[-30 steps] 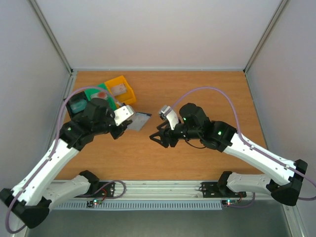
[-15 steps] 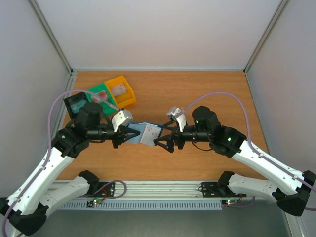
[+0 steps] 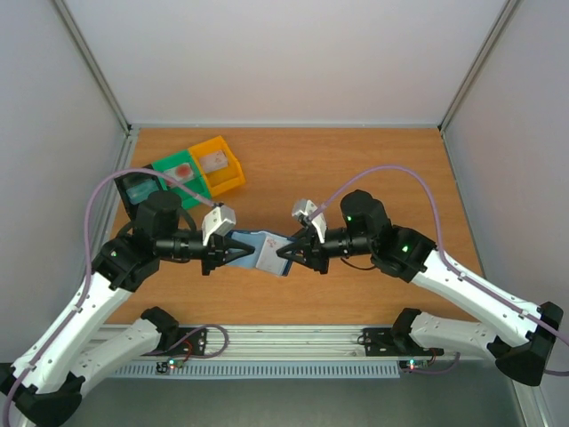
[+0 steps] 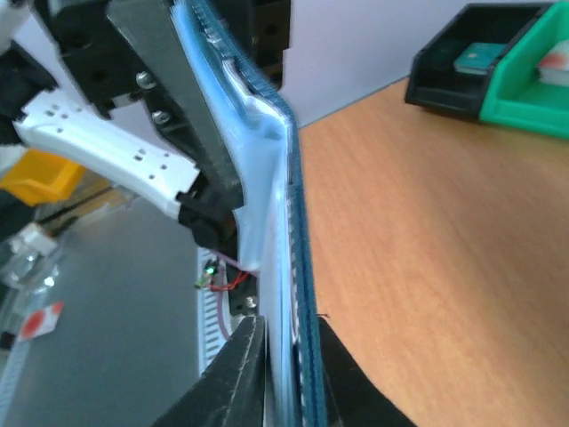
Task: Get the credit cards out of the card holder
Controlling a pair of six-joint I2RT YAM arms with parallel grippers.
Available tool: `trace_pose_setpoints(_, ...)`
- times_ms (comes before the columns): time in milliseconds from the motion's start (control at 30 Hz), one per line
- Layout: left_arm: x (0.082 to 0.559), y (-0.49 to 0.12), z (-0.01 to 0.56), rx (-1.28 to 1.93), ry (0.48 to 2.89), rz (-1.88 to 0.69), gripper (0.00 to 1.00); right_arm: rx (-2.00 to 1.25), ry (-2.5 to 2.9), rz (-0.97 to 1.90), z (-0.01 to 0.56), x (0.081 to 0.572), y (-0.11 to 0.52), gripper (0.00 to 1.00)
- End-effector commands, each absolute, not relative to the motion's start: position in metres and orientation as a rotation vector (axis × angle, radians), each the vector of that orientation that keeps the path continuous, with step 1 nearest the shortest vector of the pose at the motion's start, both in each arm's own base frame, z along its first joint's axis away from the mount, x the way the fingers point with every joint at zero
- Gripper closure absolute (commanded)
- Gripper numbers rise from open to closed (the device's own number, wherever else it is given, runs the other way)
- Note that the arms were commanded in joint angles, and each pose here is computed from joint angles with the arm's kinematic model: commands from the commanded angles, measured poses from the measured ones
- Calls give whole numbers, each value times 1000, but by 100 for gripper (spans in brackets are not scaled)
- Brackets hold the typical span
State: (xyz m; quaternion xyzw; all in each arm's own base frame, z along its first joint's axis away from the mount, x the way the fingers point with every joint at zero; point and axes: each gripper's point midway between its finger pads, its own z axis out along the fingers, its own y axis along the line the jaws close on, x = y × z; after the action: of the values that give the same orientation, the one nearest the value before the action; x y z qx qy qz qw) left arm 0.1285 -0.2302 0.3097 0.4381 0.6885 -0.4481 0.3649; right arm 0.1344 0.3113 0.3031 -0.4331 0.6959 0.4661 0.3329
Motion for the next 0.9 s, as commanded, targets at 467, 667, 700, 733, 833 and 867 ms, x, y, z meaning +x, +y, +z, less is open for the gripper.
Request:
trace_pose_setpoints(467, 180, -218, 301, 869, 1830, -910, 36, -1040, 1875, 1105, 300, 142, 287, 99)
trace_pose_setpoints(667, 174, -216, 310, 928, 1718, -873, 27, -764, 2170, 979, 271, 193, 271, 99)
trace_pose_setpoints(700, 174, -216, 311, 926, 1713, -879, 27, -692, 2226, 938, 265, 202, 265, 99)
trace_pose_setpoints(733, 173, -216, 311, 928, 1710, -886, 27, -628, 2277, 894, 259, 211, 259, 99)
trace_pose_setpoints(833, 166, -217, 316, 952, 1676, -911, 27, -470, 2393, 783, 245, 230, 242, 99)
trace_pose_setpoints(867, 163, -218, 320, 961, 1658, -918, 27, -440, 2431, 725, 239, 236, 237, 99)
